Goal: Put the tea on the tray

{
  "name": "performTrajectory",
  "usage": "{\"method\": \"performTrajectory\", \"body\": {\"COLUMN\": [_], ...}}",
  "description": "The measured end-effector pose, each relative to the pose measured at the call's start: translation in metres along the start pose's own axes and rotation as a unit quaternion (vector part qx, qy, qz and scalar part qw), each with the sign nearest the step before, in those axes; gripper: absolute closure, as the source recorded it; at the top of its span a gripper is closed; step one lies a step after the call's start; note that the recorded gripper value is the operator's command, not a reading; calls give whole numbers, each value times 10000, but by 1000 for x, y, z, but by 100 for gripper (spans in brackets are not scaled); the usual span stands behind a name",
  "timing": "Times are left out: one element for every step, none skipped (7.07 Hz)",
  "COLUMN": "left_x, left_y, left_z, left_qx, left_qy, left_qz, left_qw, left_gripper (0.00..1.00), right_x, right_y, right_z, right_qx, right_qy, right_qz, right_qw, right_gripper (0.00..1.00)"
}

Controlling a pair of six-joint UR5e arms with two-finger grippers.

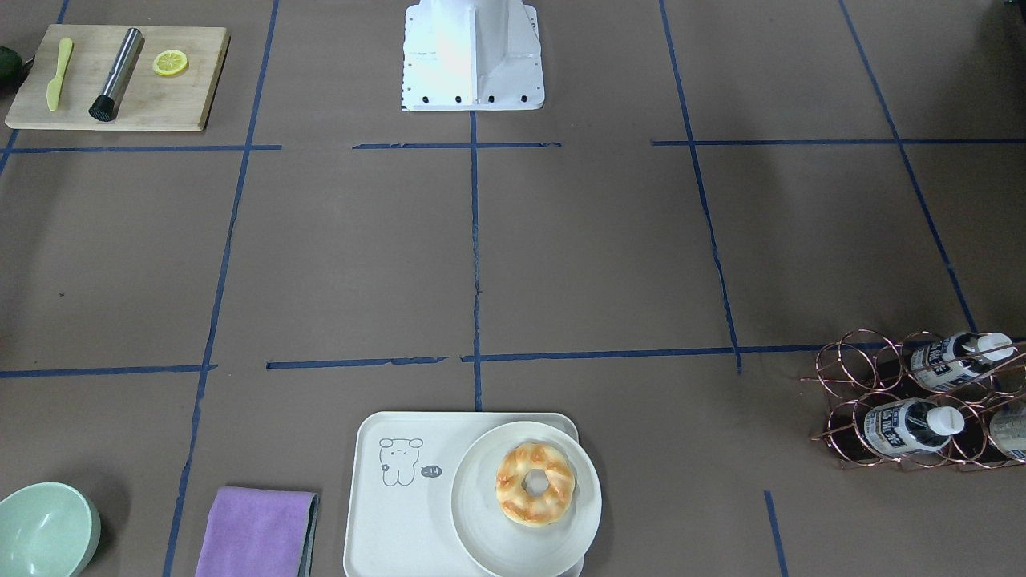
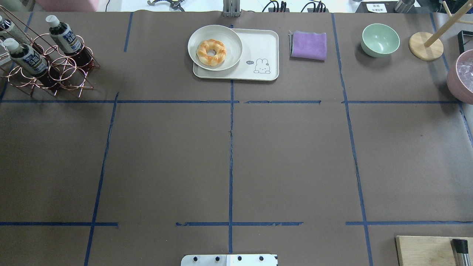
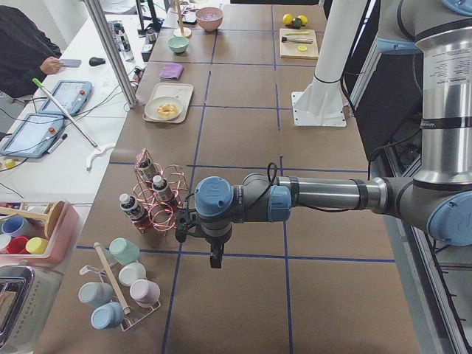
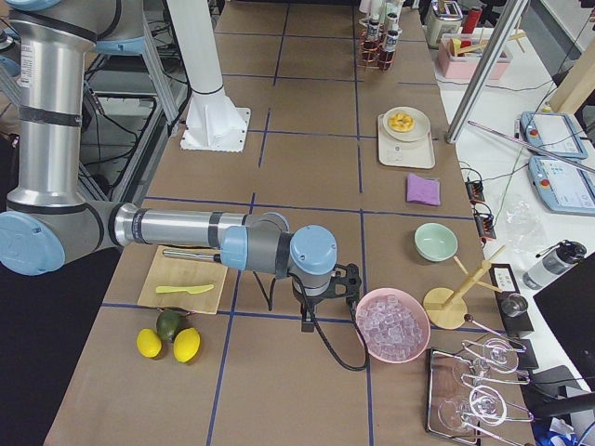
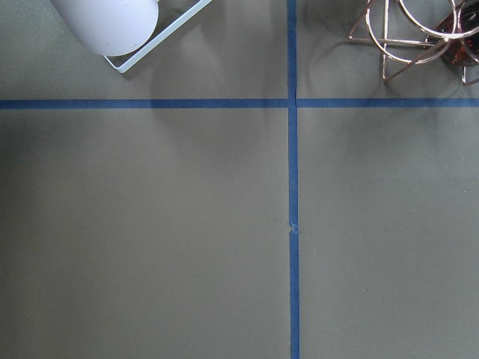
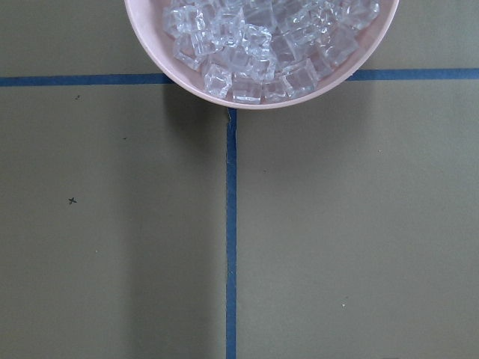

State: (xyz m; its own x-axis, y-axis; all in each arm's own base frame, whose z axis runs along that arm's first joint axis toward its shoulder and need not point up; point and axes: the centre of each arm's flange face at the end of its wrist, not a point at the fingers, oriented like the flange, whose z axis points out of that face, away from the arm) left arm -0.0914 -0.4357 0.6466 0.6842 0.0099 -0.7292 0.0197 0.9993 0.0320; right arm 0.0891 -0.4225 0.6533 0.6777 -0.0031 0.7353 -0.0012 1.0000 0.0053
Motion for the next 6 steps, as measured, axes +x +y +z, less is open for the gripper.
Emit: {"method": "performTrajectory", "body": {"left_x": [0,0,0,0,-1,-1], "left_y": [0,0,0,-1,-1,-1], "left_z": [1,1,1,1,2,2], "left_qx": [-4,-4,-8,-11,-13,-18], "left_qy": [-2,-3,-3,-3,-3,-3], "left_qz": [1,3,4,5,5,1], "left_qw": [10000,10000,10000,10000,10000,10000], "left_gripper": [0,0,0,0,0,0], "right_x": [0,0,0,0,-1,-2], "right_y": [-1,-1,-1,-2,-2,-3], "right_z": [-1,-2,-3,-4,-5,-6], "right_qx": [14,25,38,45,56,66], "right_qy": [-2,-5,-6,-5,-4,-6], "right_qz": [-3,0,0,-3,-11,-20], "right_qw": [10000,10000,10000,10000,10000,10000], "right_gripper": [0,0,0,0,0,0]}}
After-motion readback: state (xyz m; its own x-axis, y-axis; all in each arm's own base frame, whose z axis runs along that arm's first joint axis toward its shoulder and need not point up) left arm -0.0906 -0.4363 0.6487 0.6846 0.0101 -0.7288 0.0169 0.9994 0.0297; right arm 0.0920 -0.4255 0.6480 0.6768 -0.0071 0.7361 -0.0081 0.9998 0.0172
